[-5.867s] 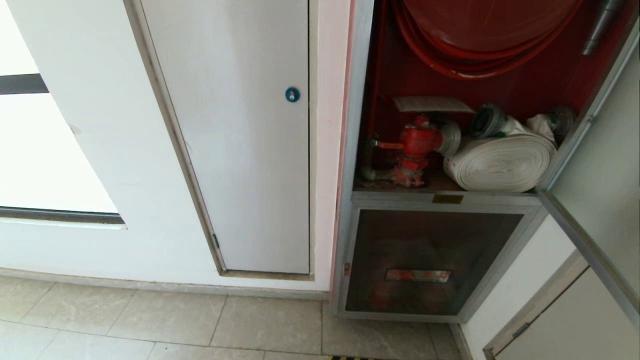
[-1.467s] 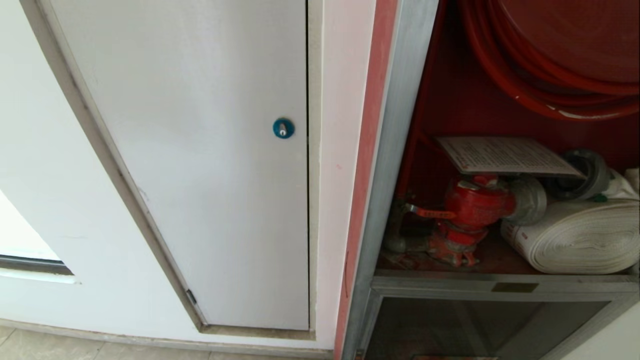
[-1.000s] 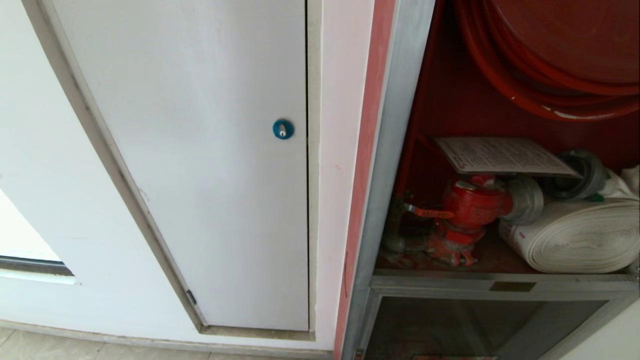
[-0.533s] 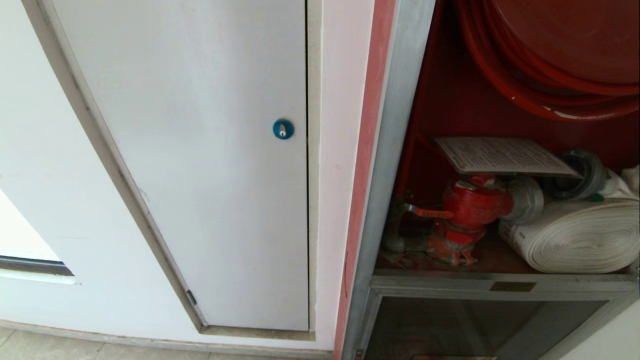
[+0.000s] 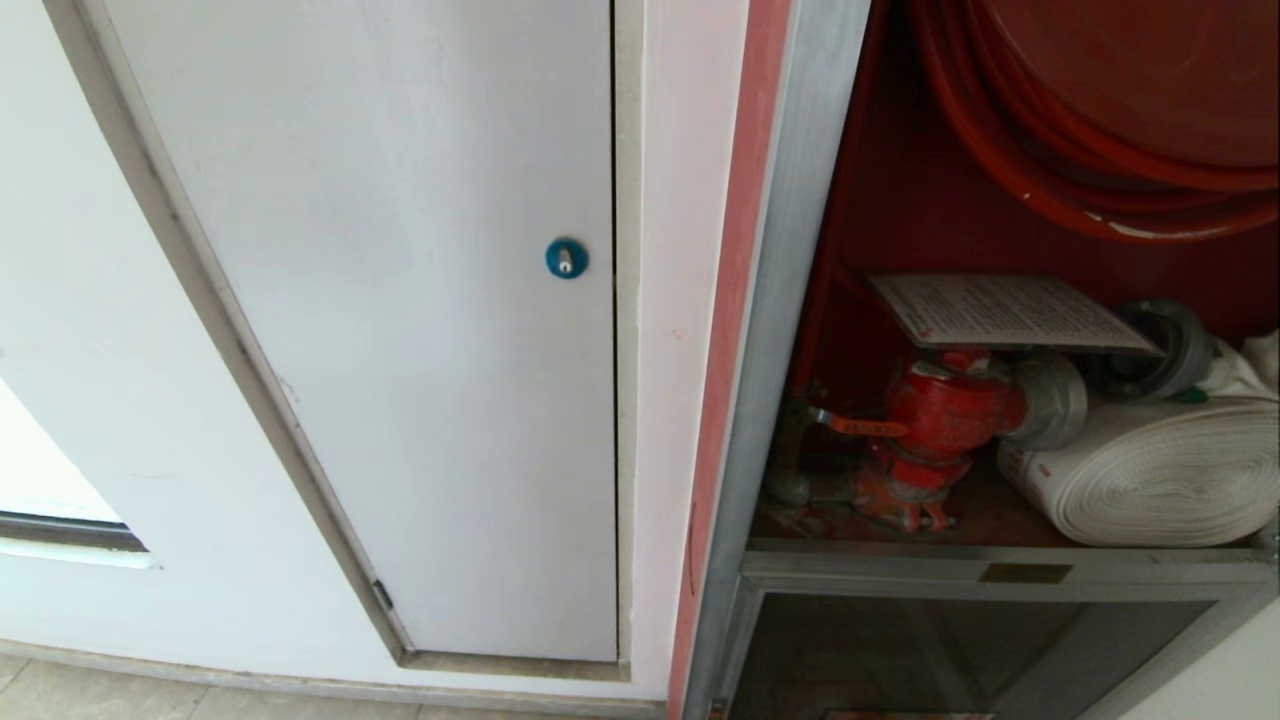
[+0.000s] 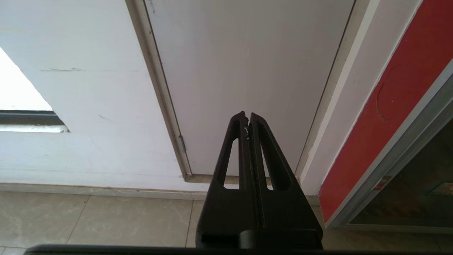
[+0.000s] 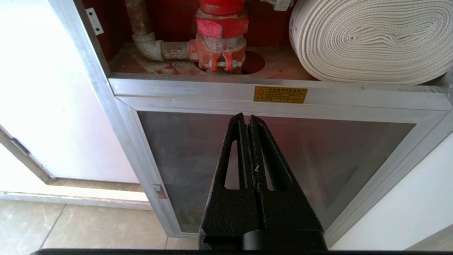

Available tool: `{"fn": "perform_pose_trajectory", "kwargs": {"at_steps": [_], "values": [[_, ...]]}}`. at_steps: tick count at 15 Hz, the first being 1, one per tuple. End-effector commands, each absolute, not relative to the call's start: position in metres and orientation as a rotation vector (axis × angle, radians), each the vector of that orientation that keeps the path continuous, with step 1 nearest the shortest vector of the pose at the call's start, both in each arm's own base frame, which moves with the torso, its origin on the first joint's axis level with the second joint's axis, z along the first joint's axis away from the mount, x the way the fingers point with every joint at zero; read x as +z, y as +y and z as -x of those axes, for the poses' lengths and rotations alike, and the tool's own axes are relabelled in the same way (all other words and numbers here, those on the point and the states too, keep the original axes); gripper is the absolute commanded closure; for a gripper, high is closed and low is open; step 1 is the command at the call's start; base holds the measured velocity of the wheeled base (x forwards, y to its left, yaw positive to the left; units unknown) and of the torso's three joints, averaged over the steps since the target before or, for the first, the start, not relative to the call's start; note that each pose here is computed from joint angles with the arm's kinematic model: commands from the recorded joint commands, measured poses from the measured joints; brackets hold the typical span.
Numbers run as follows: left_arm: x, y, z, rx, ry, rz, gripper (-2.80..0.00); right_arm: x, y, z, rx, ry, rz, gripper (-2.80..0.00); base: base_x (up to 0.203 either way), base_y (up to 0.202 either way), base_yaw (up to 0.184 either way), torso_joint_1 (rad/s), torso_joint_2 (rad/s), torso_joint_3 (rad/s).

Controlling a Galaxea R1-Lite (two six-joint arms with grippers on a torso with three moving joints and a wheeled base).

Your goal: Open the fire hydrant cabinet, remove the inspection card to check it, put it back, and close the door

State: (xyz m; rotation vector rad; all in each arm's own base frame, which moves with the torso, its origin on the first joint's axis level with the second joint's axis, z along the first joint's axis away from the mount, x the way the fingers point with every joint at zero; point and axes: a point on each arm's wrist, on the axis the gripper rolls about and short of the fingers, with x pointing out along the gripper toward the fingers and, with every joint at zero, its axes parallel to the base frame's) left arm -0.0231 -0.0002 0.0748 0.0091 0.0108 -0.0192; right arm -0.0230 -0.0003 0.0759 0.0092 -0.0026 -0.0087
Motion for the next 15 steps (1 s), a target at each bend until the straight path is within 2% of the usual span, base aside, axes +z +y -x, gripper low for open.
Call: {"fn": "perform_pose_trajectory", "kwargs": {"at_steps": [1,12,15], "values": [[0.075,0.0,0.023,-0.02,0.012,-0.009,0.0,0.076,0.0,0.023,-0.009,-0.003,-0.009,0.0,0.0,0.0,0.0,0.0,0.0,0.0],[0.074,0.0,0.023,-0.019,0.014,-0.009,0.0,0.076,-0.001,0.023,-0.029,0.002,-0.015,0.0,0.0,0.0,0.0,0.0,0.0,0.0],[0.075,0.0,0.023,-0.02,0.012,-0.009,0.0,0.089,-0.001,0.026,-0.043,-0.021,-0.014,0.0,0.0,0.0,0.0,0.0,0.0,0.0]]}}
